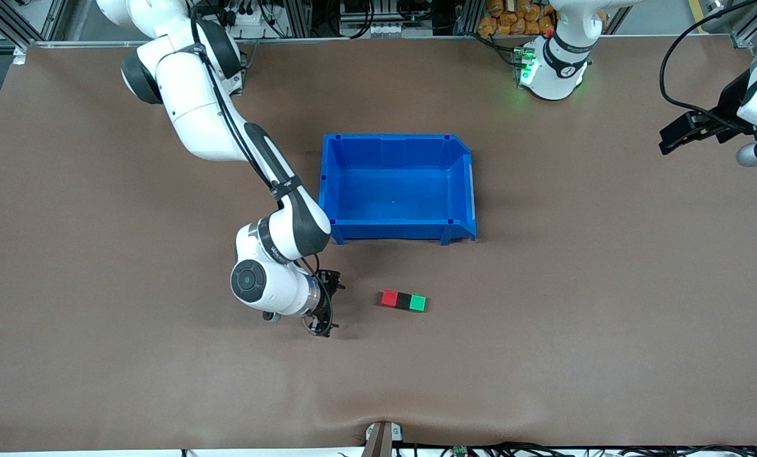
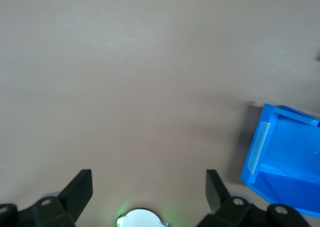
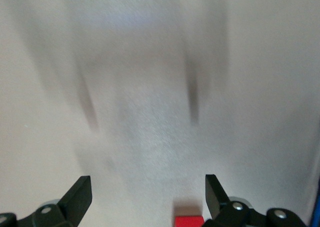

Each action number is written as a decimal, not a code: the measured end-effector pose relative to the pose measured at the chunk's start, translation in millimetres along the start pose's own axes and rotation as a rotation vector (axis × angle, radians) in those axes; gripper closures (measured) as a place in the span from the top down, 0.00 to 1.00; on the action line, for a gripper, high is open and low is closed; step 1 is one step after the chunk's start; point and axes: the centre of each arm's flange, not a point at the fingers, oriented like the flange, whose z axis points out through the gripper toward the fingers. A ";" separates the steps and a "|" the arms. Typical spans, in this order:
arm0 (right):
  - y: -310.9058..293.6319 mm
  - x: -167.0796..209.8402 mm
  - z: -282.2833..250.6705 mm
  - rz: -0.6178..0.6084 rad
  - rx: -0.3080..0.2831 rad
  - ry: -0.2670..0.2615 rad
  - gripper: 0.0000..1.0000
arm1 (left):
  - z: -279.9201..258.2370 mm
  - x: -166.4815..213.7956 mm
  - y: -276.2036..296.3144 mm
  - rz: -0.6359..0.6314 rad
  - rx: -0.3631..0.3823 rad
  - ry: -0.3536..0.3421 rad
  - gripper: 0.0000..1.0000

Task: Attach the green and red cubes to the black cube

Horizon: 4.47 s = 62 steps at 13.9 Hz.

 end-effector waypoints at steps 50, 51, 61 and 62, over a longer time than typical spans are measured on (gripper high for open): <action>-17.0 112.6 -205.5 -0.676 -0.305 0.214 1.00 | 0.3 -0.4 0.9 0.002 0.001 -0.002 1.00; -15.5 112.4 -213.0 -0.703 -0.308 0.215 1.00 | 0.3 -0.4 0.9 0.002 0.001 -0.002 1.00; -22.5 148.9 -263.6 -0.837 -0.307 0.184 1.00 | 0.3 -0.4 0.9 0.002 0.001 -0.002 1.00; -23.4 153.9 -268.7 -0.852 -0.307 0.180 1.00 | 0.3 -0.4 0.9 0.002 0.001 -0.002 1.00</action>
